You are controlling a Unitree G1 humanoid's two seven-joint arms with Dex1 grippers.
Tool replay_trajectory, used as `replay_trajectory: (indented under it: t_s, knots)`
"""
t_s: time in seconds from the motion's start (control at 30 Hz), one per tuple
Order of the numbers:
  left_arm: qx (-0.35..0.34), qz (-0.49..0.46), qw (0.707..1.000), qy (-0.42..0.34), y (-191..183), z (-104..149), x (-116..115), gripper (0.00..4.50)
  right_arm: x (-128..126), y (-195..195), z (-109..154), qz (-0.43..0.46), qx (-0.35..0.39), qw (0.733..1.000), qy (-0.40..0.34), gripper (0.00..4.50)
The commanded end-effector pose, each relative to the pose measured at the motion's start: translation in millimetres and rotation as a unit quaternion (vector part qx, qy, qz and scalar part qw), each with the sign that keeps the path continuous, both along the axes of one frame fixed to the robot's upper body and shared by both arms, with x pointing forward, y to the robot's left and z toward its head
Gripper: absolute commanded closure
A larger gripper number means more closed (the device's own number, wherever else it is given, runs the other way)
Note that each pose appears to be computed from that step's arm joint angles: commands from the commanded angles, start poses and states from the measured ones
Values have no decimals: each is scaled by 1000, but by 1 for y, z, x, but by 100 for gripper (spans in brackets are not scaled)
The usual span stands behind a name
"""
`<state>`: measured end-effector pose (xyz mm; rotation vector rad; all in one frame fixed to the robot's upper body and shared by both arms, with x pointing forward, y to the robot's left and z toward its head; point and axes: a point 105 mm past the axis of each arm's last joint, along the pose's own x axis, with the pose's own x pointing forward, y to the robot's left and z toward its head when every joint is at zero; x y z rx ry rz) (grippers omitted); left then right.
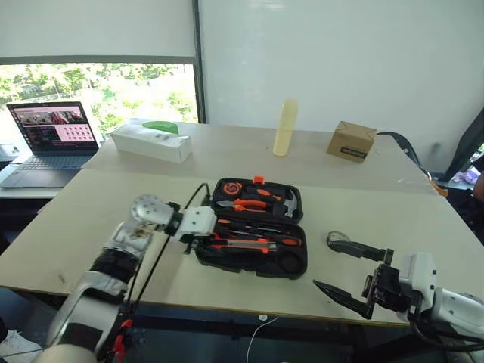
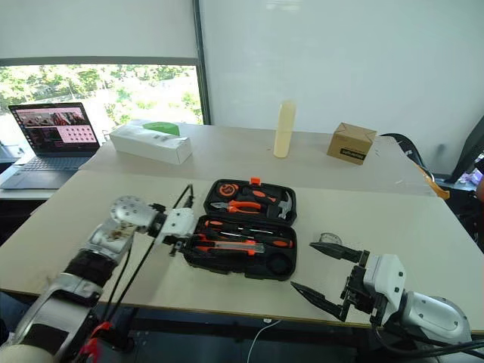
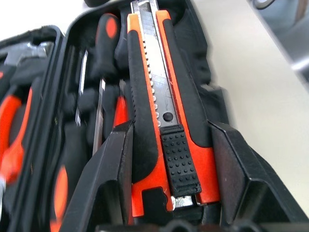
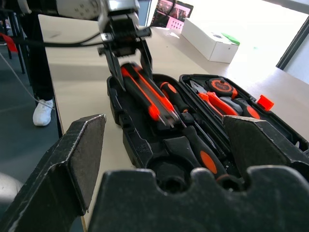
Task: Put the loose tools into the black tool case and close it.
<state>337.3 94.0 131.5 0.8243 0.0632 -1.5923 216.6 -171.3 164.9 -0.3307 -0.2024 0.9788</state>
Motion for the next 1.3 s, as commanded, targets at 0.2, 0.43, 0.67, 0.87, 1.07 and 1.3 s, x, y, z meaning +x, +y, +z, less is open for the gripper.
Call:
replay_trajectory:
  t_s: [0.2,0.43,0.67,0.87,1.07,1.3]
  knots:
    - [73,-28,997,-25,4,-11,4,271,-5,1,10,-14,2,999,-34,0]
    - [88,-18,996,-16,23,-13,1,271,-4,0,7,-19,4,999,-35,0]
    - [89,-15,996,1,24,-23,-6,271,-2,1,5,-19,5,999,-36,0]
    - [69,-23,997,10,9,-25,-9,271,0,1,5,-16,4,999,-35,0]
    - [78,-28,996,18,5,-25,-9,271,0,2,4,-13,4,999,-33,0]
    - [74,-21,996,46,-7,-25,-12,271,2,4,1,-11,7,999,-32,0]
